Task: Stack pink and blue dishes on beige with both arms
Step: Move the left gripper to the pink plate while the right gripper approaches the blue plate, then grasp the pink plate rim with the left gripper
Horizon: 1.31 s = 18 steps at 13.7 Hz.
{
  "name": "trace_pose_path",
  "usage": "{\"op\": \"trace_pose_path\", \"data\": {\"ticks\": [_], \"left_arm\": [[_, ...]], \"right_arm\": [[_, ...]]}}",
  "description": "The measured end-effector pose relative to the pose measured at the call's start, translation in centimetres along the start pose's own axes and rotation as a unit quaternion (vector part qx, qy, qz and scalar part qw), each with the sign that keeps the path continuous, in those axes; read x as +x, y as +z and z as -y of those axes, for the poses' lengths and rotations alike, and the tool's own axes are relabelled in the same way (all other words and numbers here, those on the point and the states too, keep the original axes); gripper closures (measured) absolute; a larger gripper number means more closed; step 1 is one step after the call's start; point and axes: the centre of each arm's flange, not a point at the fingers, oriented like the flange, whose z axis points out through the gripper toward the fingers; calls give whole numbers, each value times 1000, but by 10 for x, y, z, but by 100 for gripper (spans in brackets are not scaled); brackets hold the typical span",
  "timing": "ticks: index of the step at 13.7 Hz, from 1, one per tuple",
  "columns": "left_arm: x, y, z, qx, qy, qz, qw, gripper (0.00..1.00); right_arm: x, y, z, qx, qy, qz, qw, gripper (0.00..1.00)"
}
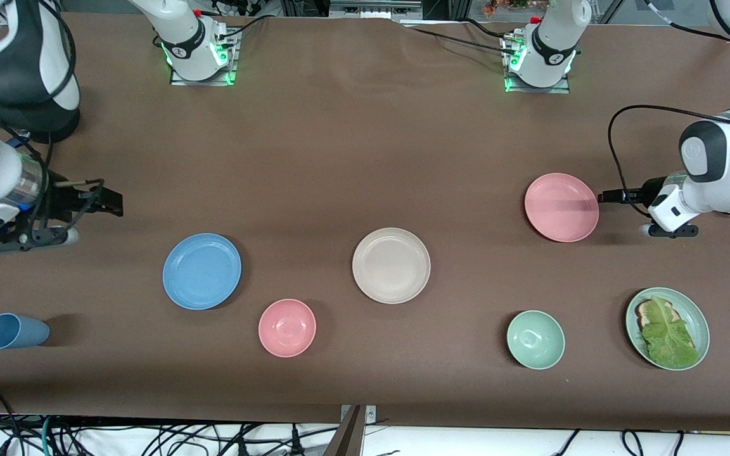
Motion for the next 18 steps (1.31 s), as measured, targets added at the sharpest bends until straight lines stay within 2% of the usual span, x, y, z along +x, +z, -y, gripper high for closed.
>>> {"op": "trace_pose_path", "data": {"ticks": [3,5,18], "left_arm": [[-1,15,3,2,-5,-7,1000,0],[1,24,3,-8,-13,-8,1000,0],[14,55,5,-10,-10,-18,1000,0]], "right_arm": [[7,4,-1,0,1,-13,1000,0],[7,4,-1,2,1,-13,1000,0],[6,5,-8,8,9,-13,1000,0]]}}
